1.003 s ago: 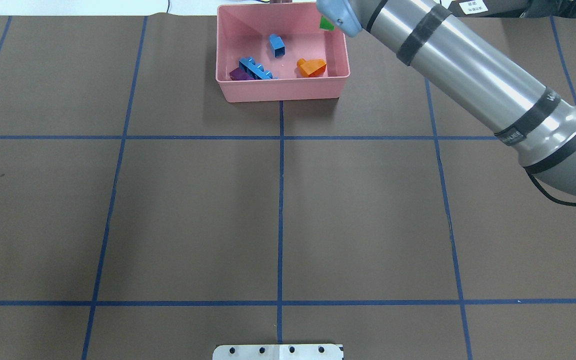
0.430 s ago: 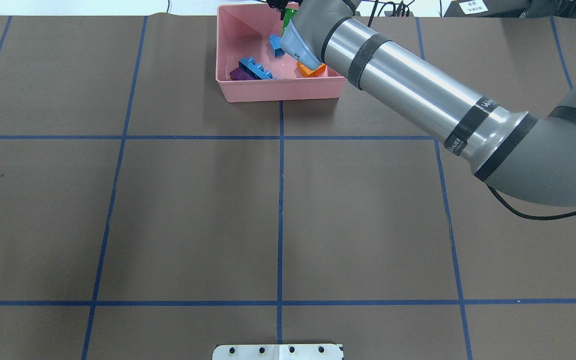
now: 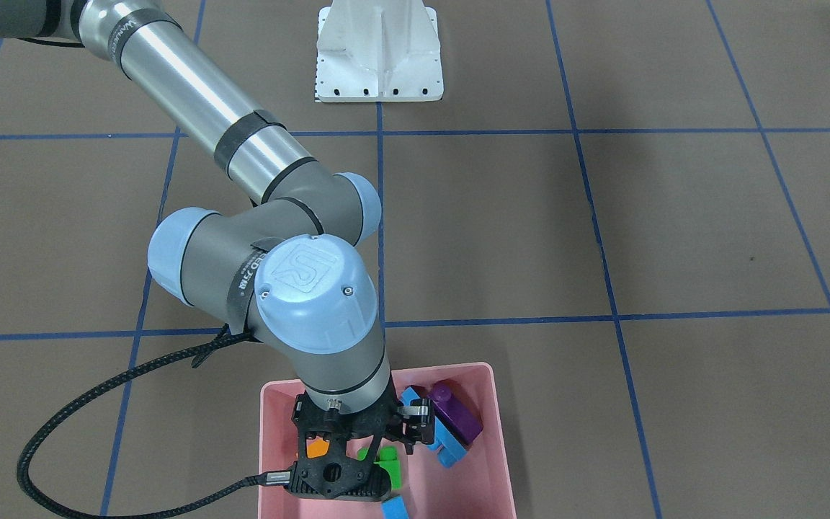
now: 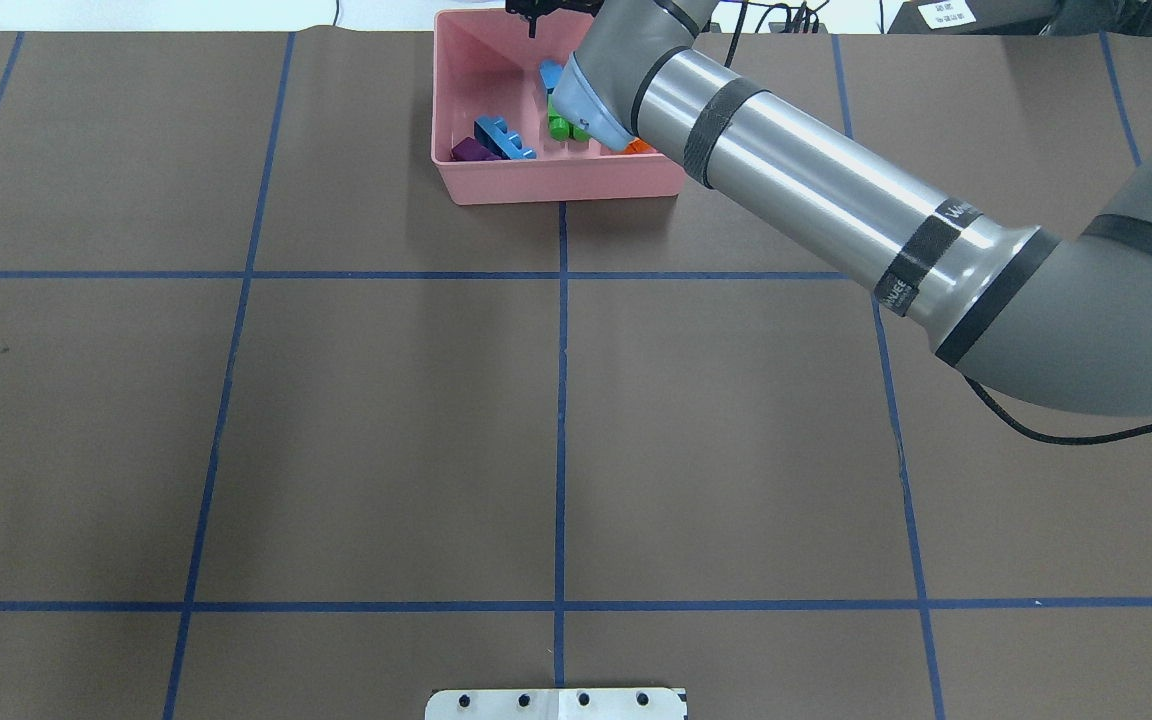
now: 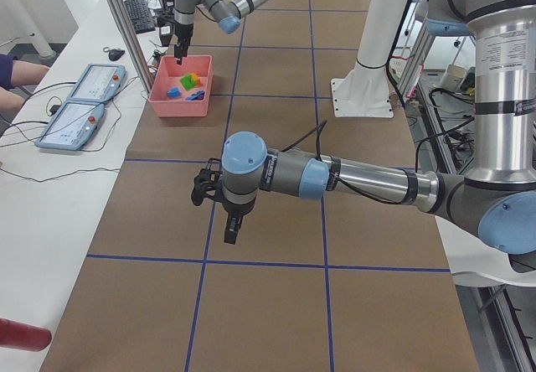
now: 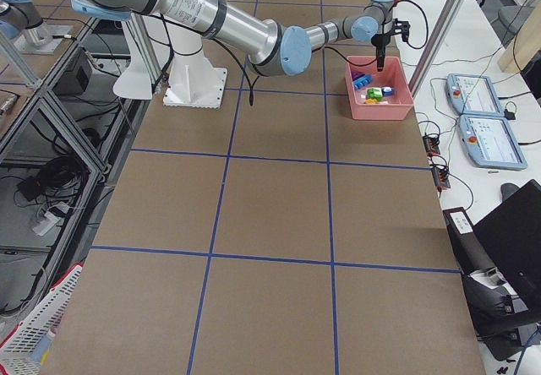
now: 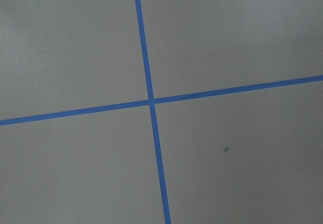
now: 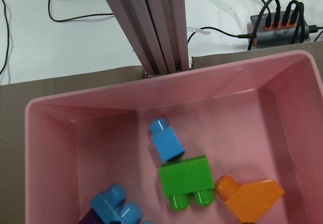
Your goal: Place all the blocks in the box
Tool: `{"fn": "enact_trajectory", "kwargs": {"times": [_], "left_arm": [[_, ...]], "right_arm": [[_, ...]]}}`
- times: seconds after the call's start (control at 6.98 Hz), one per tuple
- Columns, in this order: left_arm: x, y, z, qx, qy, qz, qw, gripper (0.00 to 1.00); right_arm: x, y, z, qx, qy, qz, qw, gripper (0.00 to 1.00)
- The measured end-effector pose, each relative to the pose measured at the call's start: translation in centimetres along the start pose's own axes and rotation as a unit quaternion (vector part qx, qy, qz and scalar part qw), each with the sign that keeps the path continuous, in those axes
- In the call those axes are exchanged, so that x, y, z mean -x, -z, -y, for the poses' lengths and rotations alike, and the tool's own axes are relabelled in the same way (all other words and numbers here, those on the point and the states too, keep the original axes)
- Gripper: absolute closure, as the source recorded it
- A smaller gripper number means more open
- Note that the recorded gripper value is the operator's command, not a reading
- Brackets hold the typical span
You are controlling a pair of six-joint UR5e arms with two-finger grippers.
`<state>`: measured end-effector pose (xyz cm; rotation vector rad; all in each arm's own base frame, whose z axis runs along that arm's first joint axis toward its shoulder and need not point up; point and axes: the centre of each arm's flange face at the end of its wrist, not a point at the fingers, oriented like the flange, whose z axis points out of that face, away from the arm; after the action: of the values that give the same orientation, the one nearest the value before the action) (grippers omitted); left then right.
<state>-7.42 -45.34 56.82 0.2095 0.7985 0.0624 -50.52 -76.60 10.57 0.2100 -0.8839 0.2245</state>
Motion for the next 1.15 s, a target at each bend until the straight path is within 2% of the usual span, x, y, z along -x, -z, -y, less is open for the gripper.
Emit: {"fn": "enact_trajectory", "kwargs": {"times": [0.43, 0.72, 0.86, 1.15], "left_arm": [[0.0, -0.1, 0.0, 0.001, 0.006, 0.000, 1.0000, 0.00], [0.6, -0.7, -0.4, 0.007, 0.012, 0.001, 0.9999, 0.00], [1.2, -1.2, -1.0, 0.011, 0.016, 0.001, 0.9998, 0.00], [1.8, -1.8, -1.7, 0.009, 0.033, 0.001, 0.9994, 0.00]], "right_arm": [[-0.2, 1.3, 0.6, 0.011, 0.003, -0.012, 0.9999, 0.00], [-1.7, 5.4, 1.4, 0.040, 0.021, -0.031, 0.9985, 0.00], [-4.8, 7.1, 1.0, 0.050, 0.034, -0.041, 0.9973, 0.00], [-15.0, 9.1, 0.6, 0.063, 0.059, -0.033, 0.9957, 0.00]]}}
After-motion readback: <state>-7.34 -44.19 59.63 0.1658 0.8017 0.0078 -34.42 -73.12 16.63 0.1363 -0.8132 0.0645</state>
